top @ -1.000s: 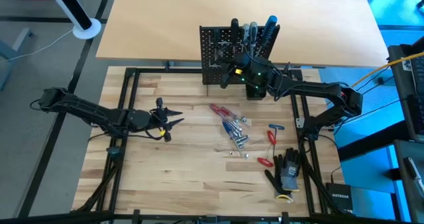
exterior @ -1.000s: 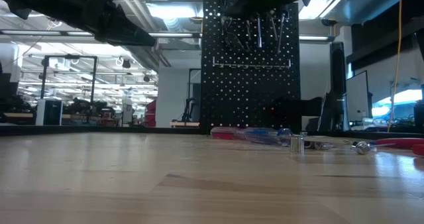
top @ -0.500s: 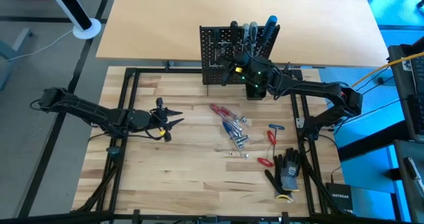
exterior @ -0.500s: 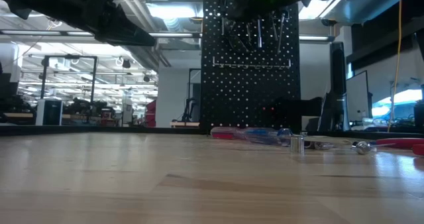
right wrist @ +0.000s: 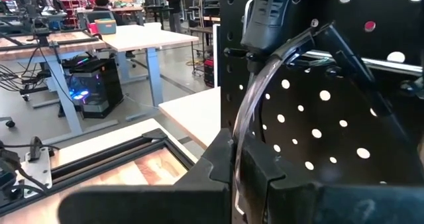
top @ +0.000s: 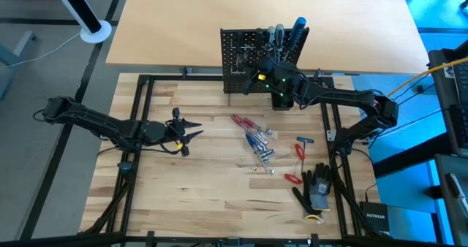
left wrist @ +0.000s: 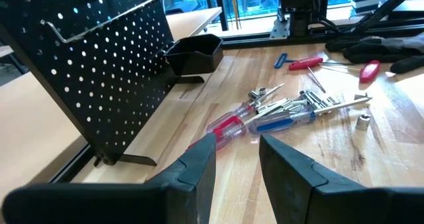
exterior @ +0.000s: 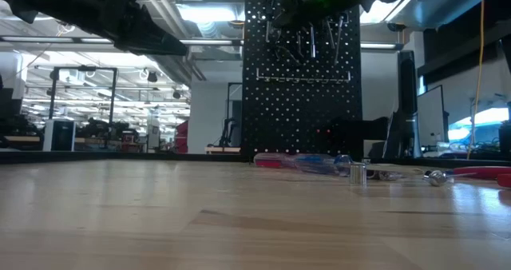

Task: Hang tools onto peg board
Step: Hang the black safety glasses on the peg board, then hang the blue transparent screwdriver on the peg board

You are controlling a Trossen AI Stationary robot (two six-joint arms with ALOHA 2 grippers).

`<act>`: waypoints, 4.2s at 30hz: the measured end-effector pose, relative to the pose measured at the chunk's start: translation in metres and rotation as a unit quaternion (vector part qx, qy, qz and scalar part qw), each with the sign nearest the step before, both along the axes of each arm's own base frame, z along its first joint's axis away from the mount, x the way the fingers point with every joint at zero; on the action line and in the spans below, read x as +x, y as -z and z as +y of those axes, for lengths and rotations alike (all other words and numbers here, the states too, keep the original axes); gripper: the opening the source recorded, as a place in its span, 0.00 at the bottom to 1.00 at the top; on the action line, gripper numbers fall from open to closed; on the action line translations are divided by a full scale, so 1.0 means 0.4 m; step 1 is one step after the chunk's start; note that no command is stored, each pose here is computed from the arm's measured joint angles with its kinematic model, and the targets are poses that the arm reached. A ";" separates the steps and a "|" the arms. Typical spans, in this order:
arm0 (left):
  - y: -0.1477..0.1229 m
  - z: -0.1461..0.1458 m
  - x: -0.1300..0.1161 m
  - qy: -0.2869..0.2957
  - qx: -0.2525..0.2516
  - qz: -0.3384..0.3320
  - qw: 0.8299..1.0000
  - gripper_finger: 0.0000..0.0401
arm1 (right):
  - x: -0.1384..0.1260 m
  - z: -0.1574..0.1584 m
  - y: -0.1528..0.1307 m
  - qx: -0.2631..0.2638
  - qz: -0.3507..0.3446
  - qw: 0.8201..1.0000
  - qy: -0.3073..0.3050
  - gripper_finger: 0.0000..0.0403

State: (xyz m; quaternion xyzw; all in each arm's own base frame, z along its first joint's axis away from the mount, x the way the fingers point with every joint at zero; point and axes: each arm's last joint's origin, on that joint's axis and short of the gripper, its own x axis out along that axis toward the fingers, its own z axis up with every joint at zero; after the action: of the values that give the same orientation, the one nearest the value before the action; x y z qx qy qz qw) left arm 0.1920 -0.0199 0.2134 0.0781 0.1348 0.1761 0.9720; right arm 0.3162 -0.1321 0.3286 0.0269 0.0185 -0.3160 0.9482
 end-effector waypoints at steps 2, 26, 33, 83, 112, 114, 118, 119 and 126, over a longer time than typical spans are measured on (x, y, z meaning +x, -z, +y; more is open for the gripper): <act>0.000 0.000 0.000 0.000 0.000 0.000 1.000 0.27 | 0.000 0.000 0.001 0.002 0.002 1.000 0.000 0.03; 0.000 0.000 0.000 -0.001 -0.003 -0.001 1.000 0.27 | 0.000 -0.002 0.016 0.030 0.002 0.999 0.011 0.27; 0.000 0.000 0.000 -0.001 -0.005 -0.001 1.000 0.27 | -0.006 0.003 0.006 0.023 0.002 1.000 0.002 0.29; 0.003 -0.004 0.001 0.015 -0.020 0.000 1.000 0.27 | -0.106 0.513 0.163 0.144 0.287 0.913 -0.252 0.29; 0.044 -0.009 0.030 0.016 -0.011 0.038 0.999 0.27 | -0.016 0.391 0.414 0.311 0.388 0.859 -0.125 0.33; 0.044 -0.009 0.030 0.021 -0.013 0.038 0.999 0.27 | -0.015 0.390 0.422 0.314 0.391 0.857 -0.120 0.38; 0.044 -0.009 0.030 0.022 -0.013 0.039 0.999 0.27 | -0.014 0.376 0.424 0.332 0.383 0.856 -0.101 0.48; 0.044 -0.009 0.030 0.022 -0.013 0.039 0.999 0.27 | -0.014 0.373 0.424 0.333 0.382 0.857 -0.098 0.50; 0.044 -0.009 0.030 0.022 -0.013 0.039 0.999 0.27 | -0.010 0.354 0.430 0.341 0.373 0.859 -0.077 0.56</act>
State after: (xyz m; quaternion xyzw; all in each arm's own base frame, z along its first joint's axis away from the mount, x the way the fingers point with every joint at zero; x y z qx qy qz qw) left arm 0.2041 -0.0235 0.1958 0.0754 0.1727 0.1501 0.9706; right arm 0.3121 0.0094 0.1566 0.2272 0.4797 -0.2024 0.8230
